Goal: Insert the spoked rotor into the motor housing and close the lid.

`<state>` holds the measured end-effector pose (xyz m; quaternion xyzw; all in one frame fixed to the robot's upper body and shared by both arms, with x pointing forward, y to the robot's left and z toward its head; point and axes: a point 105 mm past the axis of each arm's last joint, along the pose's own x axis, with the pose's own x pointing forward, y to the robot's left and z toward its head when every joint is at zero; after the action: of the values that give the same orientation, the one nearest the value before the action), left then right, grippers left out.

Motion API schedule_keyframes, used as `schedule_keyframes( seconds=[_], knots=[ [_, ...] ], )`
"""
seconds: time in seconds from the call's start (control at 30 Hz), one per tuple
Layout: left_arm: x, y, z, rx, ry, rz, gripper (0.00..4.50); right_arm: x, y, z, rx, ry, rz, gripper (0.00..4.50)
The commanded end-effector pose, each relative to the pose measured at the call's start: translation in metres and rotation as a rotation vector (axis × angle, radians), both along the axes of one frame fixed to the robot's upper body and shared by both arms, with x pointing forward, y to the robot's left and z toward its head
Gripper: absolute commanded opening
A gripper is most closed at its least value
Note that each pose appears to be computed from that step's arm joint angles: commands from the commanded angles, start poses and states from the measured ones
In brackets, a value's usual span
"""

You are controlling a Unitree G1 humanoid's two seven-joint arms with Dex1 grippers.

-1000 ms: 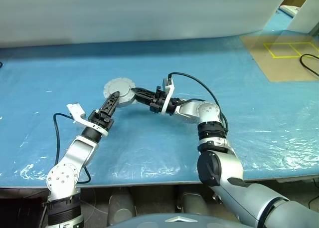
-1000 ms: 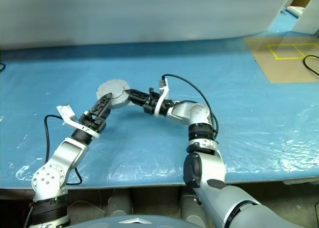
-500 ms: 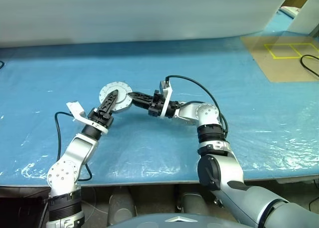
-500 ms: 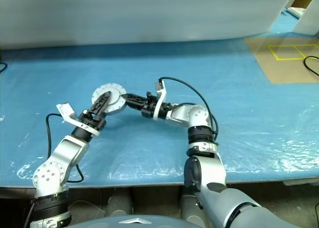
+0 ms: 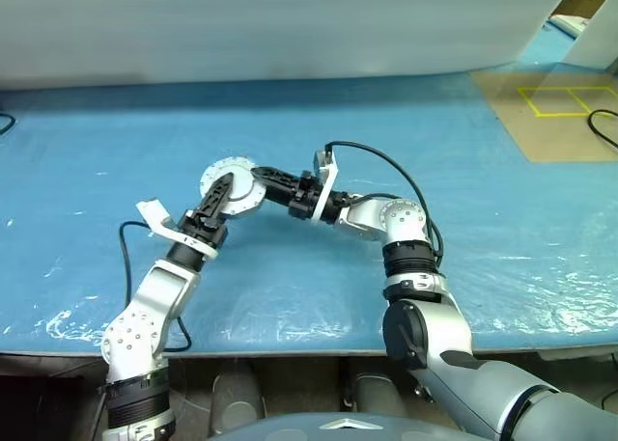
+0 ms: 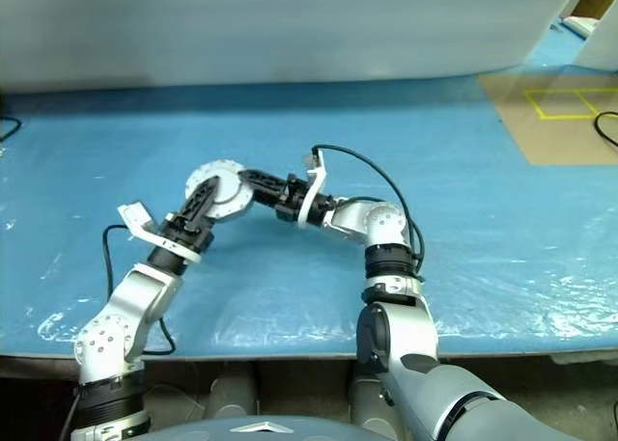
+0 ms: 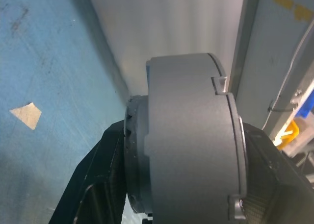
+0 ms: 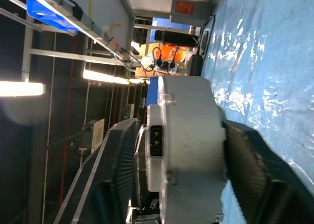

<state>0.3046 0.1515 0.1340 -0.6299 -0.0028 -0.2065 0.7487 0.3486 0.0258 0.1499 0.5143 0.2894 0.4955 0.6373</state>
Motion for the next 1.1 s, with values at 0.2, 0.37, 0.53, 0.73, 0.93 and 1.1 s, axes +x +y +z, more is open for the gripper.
schedule_keyframes(
  seconds=[0.2,0.37,0.53,0.73,0.93,1.1],
  knots=[
    [0.007,0.022,0.009,-0.026,-0.032,0.144,2.71,-0.005,0.022,0.015,0.110,0.013,0.025,3.32],
    [0.016,0.044,0.005,0.053,-0.023,0.291,2.71,-0.003,0.022,0.017,0.116,0.001,0.009,3.32],
    [0.021,0.061,-0.001,0.127,-0.010,0.389,2.71,-0.001,0.021,0.019,0.115,-0.021,-0.010,3.32],
    [0.034,0.092,-0.008,0.226,-0.017,0.516,2.71,0.000,0.019,0.017,0.076,-0.071,-0.020,3.32],
    [0.048,0.112,-0.013,0.273,-0.011,0.602,2.71,-0.004,0.020,0.019,0.077,-0.098,-0.003,3.32],
    [0.054,0.121,-0.025,0.323,0.031,0.642,2.71,-0.005,0.020,0.021,0.081,-0.108,-0.001,3.32]
  ],
)
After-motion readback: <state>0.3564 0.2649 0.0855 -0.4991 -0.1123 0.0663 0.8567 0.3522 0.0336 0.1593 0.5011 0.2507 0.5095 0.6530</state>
